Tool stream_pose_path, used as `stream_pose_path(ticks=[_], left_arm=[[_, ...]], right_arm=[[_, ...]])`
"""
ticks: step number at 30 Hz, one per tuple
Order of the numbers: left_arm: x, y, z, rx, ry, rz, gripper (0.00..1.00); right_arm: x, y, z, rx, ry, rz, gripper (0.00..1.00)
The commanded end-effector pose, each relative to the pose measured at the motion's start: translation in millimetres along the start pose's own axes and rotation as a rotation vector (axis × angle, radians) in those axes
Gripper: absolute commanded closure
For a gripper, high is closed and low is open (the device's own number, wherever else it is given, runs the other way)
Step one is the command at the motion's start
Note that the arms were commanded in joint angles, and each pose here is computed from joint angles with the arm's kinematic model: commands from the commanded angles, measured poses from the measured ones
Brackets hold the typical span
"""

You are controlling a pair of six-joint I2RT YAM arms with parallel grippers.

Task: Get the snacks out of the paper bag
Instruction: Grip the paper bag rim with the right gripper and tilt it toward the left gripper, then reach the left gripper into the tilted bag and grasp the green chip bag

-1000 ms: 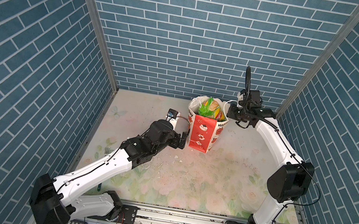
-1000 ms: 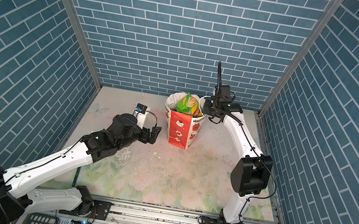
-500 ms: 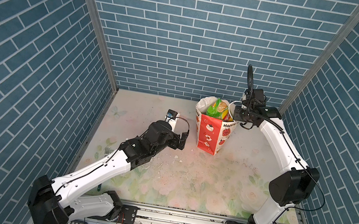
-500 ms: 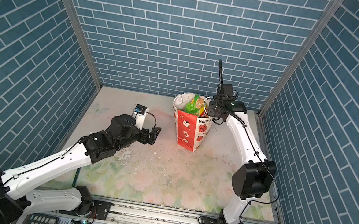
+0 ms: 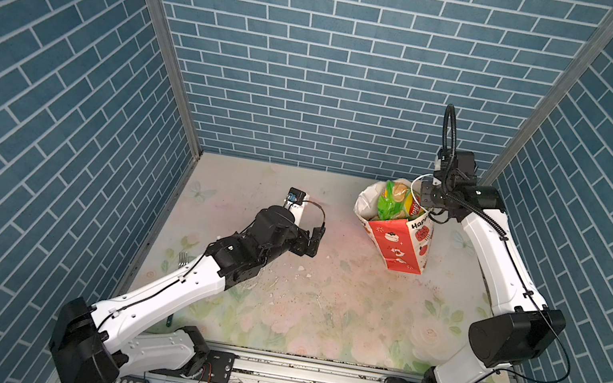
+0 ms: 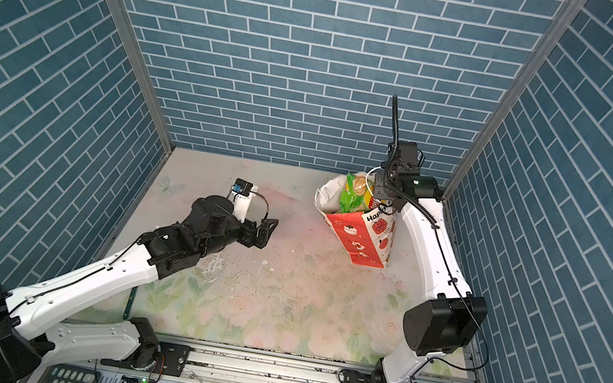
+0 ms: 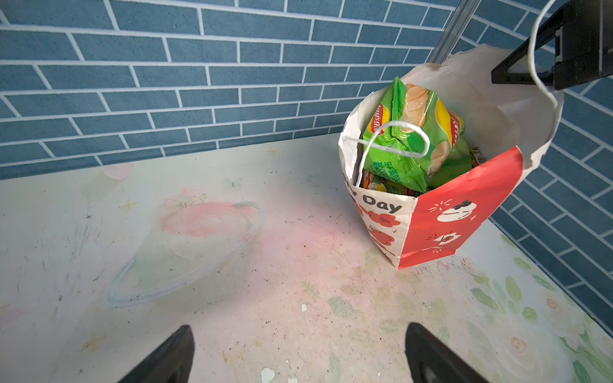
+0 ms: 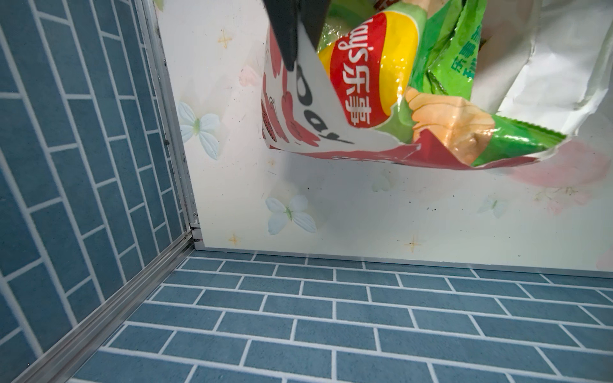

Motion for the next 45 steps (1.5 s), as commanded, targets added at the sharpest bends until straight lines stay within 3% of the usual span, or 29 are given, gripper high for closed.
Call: stream_pose_path(ticks=[1,15,24,36,45], left_arm=[[0,5,0,0.003,0.004,-0.01,0.0],[-8,13,-1,0.025,0.025,-0.05,0.0],[-21,10,-13,0.142,0.079,-0.074,0.0],[-30,1,-24,0.244,0.121,-0.077,0.02],[-40,-19,-38,0.359,0.217,-0.059,0.07]], right_arm=[[-26,23,5,-0.075,-0.005,-0.163,1.0],[-6,26,42,-0.386,-0.029,-0.183,1.0],[8,30,55,-0.432,-0.037,-0.156,1.0],[16,25,67,-0.389,-0.046,-0.137,1.0],[18,26,71,-0.397,-0.065,-0.126,1.0]])
Point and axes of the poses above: each gripper's point midway between its finger pads, its own y axis back along the fingers, its own z axis along the line the jaws close on, x = y × z, the point moved 10 cm from there along y, back along the fingers, and after that the axes turned 5 degrees about -y, right-handed, at the moved point
